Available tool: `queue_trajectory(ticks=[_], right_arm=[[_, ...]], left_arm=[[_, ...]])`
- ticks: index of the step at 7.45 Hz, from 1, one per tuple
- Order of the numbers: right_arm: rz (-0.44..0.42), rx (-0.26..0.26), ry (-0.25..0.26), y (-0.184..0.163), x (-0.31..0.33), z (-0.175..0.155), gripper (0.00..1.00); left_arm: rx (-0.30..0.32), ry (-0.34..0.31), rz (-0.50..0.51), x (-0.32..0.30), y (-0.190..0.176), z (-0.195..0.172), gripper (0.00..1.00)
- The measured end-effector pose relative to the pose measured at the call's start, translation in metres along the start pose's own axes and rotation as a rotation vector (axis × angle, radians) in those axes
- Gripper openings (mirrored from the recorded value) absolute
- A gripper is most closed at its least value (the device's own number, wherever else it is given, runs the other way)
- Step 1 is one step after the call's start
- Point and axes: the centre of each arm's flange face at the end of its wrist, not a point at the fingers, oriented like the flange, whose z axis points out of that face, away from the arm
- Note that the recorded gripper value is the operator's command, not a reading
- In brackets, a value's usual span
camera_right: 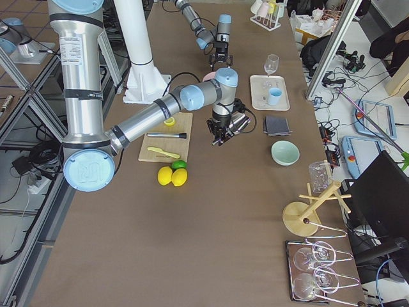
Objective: Put ice in cup with scoop
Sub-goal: 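Carry the scoop with right gripper over the pink bowl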
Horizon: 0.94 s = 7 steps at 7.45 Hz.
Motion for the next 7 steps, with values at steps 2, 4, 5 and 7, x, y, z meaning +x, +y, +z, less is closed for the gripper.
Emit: queue_trajectory(ticks=[2,4,5,7], right_arm=[[-0.128,-0.042,0.050,-0.040,-0.028,-0.012,0.00],[-0.198,-0.091,0.071,-0.069,-0.055,-0.035,0.00],[-0.216,-0.099,0.072,-0.073,-0.062,-0.042,0.00],[-0.281,-0.141,0.083,-0.087,-0.083,-0.053,0.00]], left_arm=[[0.030,-0.036,-0.023,-0.003,0.011,0.001,0.99],[0.041,-0.062,-0.093,-0.010,0.013,0.011,0.99],[0.047,-0.060,-0.118,-0.009,0.011,0.017,0.99],[0.085,-0.068,-0.119,0.002,-0.004,0.035,0.99]])
